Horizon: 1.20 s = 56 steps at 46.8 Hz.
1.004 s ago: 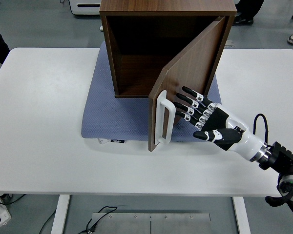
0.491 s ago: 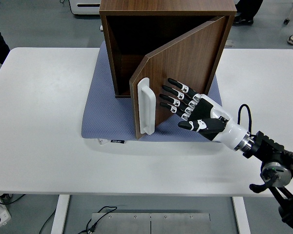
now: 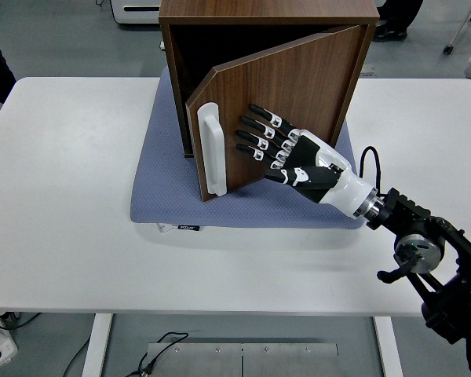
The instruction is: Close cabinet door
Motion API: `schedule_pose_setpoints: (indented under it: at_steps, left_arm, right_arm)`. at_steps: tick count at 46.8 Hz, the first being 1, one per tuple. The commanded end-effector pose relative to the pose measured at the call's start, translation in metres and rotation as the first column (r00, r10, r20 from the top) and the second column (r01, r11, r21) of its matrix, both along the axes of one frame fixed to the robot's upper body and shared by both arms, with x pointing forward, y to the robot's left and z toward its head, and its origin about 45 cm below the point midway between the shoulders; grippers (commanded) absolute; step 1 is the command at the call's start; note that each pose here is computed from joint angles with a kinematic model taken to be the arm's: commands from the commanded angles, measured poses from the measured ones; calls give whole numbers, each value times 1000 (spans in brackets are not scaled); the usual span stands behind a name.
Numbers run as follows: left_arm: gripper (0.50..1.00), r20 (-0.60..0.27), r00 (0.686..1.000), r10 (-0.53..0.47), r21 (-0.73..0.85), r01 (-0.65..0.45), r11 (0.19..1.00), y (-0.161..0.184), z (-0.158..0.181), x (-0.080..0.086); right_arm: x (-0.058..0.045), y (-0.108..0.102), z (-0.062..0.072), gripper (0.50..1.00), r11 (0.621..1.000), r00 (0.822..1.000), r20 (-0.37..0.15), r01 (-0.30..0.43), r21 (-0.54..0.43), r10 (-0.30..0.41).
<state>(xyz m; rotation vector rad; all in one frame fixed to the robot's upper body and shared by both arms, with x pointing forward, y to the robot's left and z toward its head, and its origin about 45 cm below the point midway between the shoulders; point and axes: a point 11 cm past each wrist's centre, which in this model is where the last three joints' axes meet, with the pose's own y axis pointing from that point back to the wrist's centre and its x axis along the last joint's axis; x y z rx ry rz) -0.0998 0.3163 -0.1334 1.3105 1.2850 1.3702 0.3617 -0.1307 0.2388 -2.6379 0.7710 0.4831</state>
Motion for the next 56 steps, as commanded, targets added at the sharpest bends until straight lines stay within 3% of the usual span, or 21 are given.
schedule_pose_setpoints:
  at_steps: [1, 23, 38, 56]
  left_arm:
    - [1000, 0, 1000, -1, 0, 1, 1000, 0, 0, 0]
    - [1000, 0, 1000, 1, 0, -1, 1000, 0, 0, 0]
    - [1000, 0, 1000, -2, 0, 2, 1000, 0, 0, 0]
    - [1000, 2, 1000, -1, 0, 1, 1000, 0, 0, 0]
  right_arm:
    - [7, 8, 4, 1000, 1000, 1000, 2, -2, 13, 2]
    - [36, 29, 11, 1000, 999, 1000, -21, 11, 34, -10]
    - [59, 19, 13, 1000, 997, 997, -36, 75, -2, -75]
    - [74, 7, 5, 1000, 989, 987, -69, 145, -38, -148]
